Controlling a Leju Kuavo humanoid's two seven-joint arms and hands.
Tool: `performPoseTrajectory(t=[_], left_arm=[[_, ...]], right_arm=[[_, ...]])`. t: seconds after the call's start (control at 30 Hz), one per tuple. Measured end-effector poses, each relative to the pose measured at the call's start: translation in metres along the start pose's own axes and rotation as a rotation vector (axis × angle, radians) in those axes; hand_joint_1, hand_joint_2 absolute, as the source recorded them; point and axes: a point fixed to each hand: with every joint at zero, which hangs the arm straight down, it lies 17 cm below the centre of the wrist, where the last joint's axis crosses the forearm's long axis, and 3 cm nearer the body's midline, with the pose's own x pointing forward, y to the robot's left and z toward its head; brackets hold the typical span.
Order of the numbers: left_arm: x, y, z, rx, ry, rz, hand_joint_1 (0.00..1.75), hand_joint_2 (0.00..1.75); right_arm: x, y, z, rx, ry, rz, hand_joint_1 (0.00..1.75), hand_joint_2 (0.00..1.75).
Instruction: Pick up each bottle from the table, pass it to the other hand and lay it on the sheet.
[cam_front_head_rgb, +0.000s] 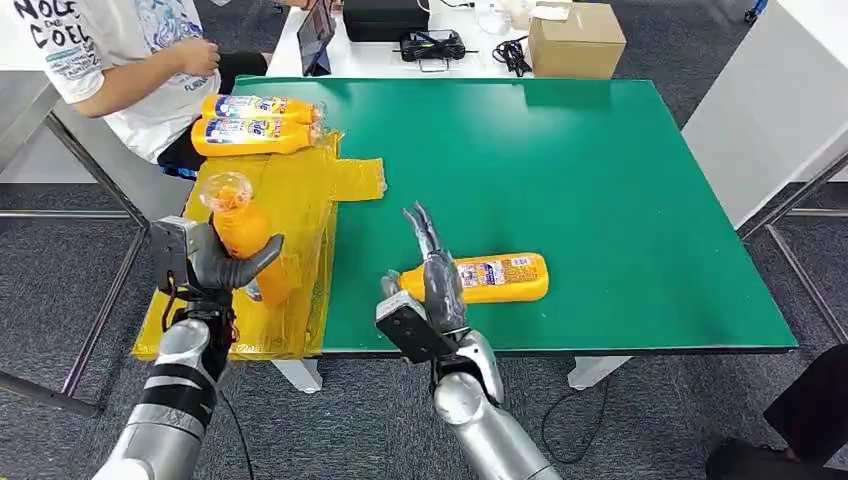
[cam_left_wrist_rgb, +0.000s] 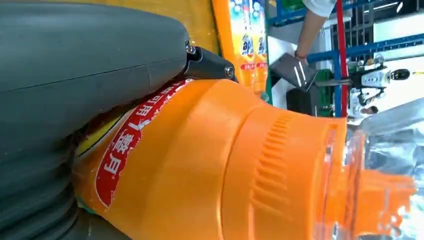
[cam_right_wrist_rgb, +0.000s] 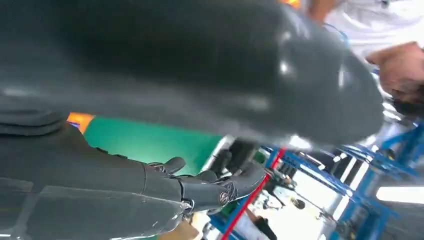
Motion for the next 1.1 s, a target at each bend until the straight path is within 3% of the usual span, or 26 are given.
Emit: performPoseTrajectory(t=[0.1,0.13,0.17,0.2,0.27,0.37,0.53,0.63,0.77,1.1], left_arm=[[0.0,0.002,-0.001,0.009,-0.004,-0.02,1.75,1.75],[0.003,0.01,-0.004,0.041,-0.028,-0.142,1.75,1.75],[0.021,0.026,-0.018,0.112,-0.108,-0.514,1.75,1.75],[0.038,0.025,-0.032,0.119,-0.174,-0.747,1.75,1.75],[0.048,0.02,-0.045,0.114,-0.231,-0.98,1.75,1.75],[0.041,0.003,-0.057,0.012,-0.274,-1.23,1.75,1.75],[-0.012,-0.021,-0.054,-0.296,-0.286,-1.553,1.75,1.75],[-0.04,-0.022,-0.047,-0.446,-0.267,-1.636,1.75,1.75],[-0.068,-0.016,-0.035,-0.565,-0.183,-1.561,1.75,1.75],[-0.112,0.001,-0.003,-0.683,0.047,-1.297,1.75,1.75]], right_arm=[[0.004,-0.003,-0.001,-0.013,-0.011,-0.001,0.0,0.0],[0.011,-0.01,-0.002,-0.041,-0.034,-0.014,0.0,0.0],[0.026,-0.026,-0.007,-0.102,-0.08,-0.032,0.0,0.0],[0.041,-0.04,-0.012,-0.146,-0.12,-0.039,0.0,0.0],[0.058,-0.057,-0.017,-0.189,-0.166,-0.036,0.0,0.0],[0.072,-0.07,-0.021,-0.215,-0.205,-0.032,0.0,0.0],[0.077,-0.07,-0.02,-0.186,-0.229,-0.067,0.0,0.0],[0.078,-0.068,-0.02,-0.172,-0.235,-0.077,0.0,0.0],[0.078,-0.067,-0.019,-0.165,-0.24,-0.076,0.0,0.0],[0.074,-0.057,-0.017,-0.131,-0.225,-0.085,0.0,0.0]])
